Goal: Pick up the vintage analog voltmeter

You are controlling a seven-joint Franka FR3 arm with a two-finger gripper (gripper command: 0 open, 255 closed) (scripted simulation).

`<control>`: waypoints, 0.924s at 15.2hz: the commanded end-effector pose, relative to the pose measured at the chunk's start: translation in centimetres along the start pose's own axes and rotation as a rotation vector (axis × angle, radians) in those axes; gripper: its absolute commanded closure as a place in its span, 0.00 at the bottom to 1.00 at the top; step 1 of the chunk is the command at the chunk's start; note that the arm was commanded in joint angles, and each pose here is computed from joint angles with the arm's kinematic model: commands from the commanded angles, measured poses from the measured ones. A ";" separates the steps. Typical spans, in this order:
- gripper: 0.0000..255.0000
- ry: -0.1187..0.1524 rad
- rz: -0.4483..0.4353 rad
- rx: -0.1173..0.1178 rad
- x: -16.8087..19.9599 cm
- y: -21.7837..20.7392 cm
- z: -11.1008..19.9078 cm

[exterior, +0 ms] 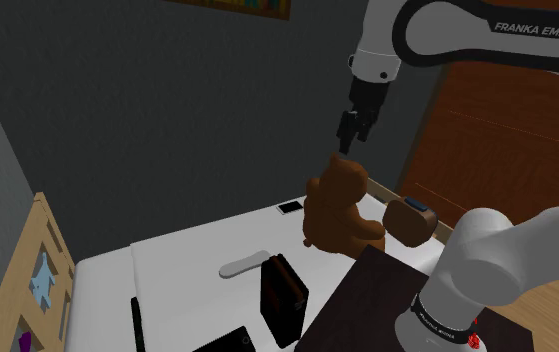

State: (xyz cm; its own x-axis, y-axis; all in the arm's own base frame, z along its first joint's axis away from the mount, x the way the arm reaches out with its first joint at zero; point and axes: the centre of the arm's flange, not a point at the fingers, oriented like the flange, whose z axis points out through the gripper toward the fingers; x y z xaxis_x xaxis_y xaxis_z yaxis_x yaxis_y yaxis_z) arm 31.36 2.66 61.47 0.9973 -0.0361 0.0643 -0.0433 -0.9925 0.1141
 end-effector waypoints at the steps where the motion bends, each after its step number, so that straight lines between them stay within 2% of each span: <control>1: 0.00 0.000 0.000 0.000 0.0 0.0 0.0; 14: 0.00 -0.091 0.325 -0.035 4.0 -9.1 14.6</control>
State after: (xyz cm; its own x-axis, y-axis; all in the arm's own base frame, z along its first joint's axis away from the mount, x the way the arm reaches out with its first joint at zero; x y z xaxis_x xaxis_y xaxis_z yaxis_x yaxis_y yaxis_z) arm 36.41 9.31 47.23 0.9424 -0.3341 0.0163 -0.3332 -0.9332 0.1347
